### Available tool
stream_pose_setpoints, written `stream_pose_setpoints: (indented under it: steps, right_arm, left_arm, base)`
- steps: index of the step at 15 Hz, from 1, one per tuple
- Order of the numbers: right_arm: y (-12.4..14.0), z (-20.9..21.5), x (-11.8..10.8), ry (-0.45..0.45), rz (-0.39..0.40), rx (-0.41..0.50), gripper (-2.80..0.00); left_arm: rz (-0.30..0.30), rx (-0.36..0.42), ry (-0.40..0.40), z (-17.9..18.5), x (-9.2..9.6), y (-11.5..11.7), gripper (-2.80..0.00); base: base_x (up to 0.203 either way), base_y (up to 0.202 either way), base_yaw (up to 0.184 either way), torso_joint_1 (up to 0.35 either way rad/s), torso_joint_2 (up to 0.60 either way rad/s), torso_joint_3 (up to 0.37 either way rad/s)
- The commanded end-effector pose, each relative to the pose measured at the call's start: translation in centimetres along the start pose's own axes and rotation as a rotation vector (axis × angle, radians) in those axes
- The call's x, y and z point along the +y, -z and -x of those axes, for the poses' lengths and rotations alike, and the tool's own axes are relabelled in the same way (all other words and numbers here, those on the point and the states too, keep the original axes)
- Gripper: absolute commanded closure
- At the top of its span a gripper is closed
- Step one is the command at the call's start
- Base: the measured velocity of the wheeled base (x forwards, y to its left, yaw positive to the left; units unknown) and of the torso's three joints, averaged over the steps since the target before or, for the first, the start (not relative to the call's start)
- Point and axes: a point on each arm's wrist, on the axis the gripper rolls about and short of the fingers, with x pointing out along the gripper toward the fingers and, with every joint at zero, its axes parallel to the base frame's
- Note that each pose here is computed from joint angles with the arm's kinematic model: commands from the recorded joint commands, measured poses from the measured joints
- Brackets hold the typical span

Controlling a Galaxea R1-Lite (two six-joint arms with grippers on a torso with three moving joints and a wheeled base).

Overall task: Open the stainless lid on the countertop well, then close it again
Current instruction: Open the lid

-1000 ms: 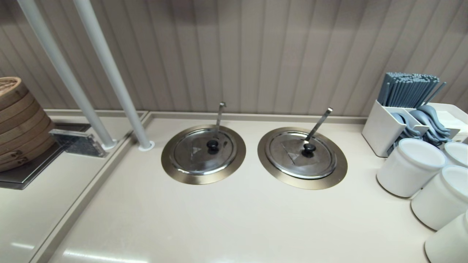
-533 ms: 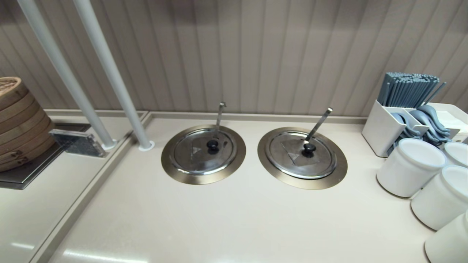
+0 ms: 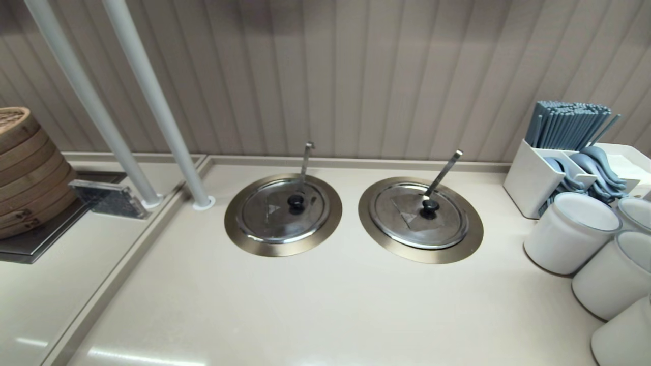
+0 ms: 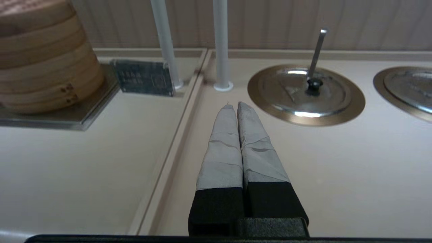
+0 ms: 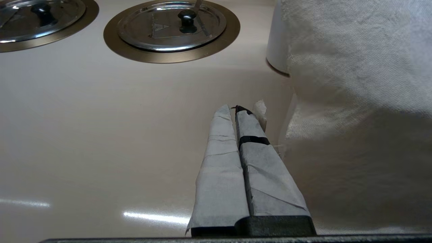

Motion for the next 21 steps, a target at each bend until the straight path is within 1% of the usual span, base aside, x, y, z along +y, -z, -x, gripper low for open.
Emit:
stream_pose_setpoints:
  steps: [1,2,4,6,7,8,9,11,12,15,16,18,20,21]
  right_arm:
    - [0.0,0.0,0.0,0.000,0.001,-0.001,0.00]
    - [0.0,0.0,0.0,0.000,0.001,-0.001,0.00]
    - [0.0,0.0,0.0,0.000,0.001,-0.001,0.00]
    - [0.0,0.0,0.0,0.000,0.001,-0.001,0.00]
    - [0.0,0.0,0.0,0.000,0.001,-0.001,0.00]
    - [0.0,0.0,0.0,0.000,0.001,-0.001,0.00]
    - [0.0,0.0,0.0,0.000,0.001,-0.001,0.00]
    - [0.0,0.0,0.0,-0.001,0.001,-0.001,0.00]
    - [0.0,0.0,0.0,-0.001,0.001,-0.001,0.00]
    - [0.0,0.0,0.0,-0.001,0.001,-0.001,0.00]
    - [0.0,0.0,0.0,0.000,0.001,-0.001,0.00]
    - [0.0,0.0,0.0,0.000,0.001,-0.001,0.00]
    - [0.0,0.0,0.0,0.000,0.001,-0.001,0.00]
    - [0.0,0.0,0.0,0.000,0.001,-0.001,0.00]
  left_arm:
    - [-0.004,0.104,0.004,-4.7,0.1,-4.8,0.00]
    - [-0.005,0.136,0.010,-7.1,0.0,-6.4,0.00]
    - [-0.003,0.185,0.041,-12.5,-0.2,-8.6,0.00]
    - [0.004,0.233,0.096,-18.0,-0.6,-9.3,0.00]
    - [0.009,0.262,0.129,-20.6,-0.9,-9.1,0.00]
    - [0.016,0.284,0.175,-23.1,-1.4,-8.6,0.00]
    - [0.022,0.286,0.215,-25.4,-1.9,-8.0,0.00]
    - [0.027,0.264,0.274,-30.2,-3.4,-6.3,0.00]
    - [0.029,0.269,0.301,-32.4,-4.3,-5.1,0.00]
    - [0.050,0.330,0.352,-37.8,-7.2,-0.5,0.00]
    - [0.070,0.328,0.355,-39.5,-8.0,0.7,0.00]
    - [0.113,0.286,0.326,-42.3,-9.4,2.3,0.00]
    - [0.127,0.249,0.263,-44.4,-11.4,3.4,0.00]
    - [0.128,0.254,0.260,-44.8,-12.5,4.1,0.00]
  base:
    - [0.000,0.000,0.000,0.000,0.00,0.000]
    - [0.000,0.000,0.000,0.000,0.00,0.000]
    - [0.000,0.000,0.000,0.000,0.00,0.000]
    - [0.000,0.000,0.000,0.000,0.00,0.000]
    - [0.000,0.000,0.000,0.000,0.00,0.000]
    - [0.000,0.000,0.000,0.000,0.00,0.000]
    - [0.000,0.000,0.000,0.000,0.00,0.000]
    - [0.000,0.000,0.000,0.000,0.00,0.000]
    - [0.000,0.000,0.000,0.000,0.00,0.000]
    - [0.000,0.000,0.000,0.000,0.00,0.000]
    - [0.000,0.000,0.000,0.000,0.00,0.000]
    - [0.000,0.000,0.000,0.000,0.00,0.000]
    - [0.000,0.000,0.000,0.000,0.00,0.000]
    - [0.000,0.000,0.000,0.000,0.00,0.000]
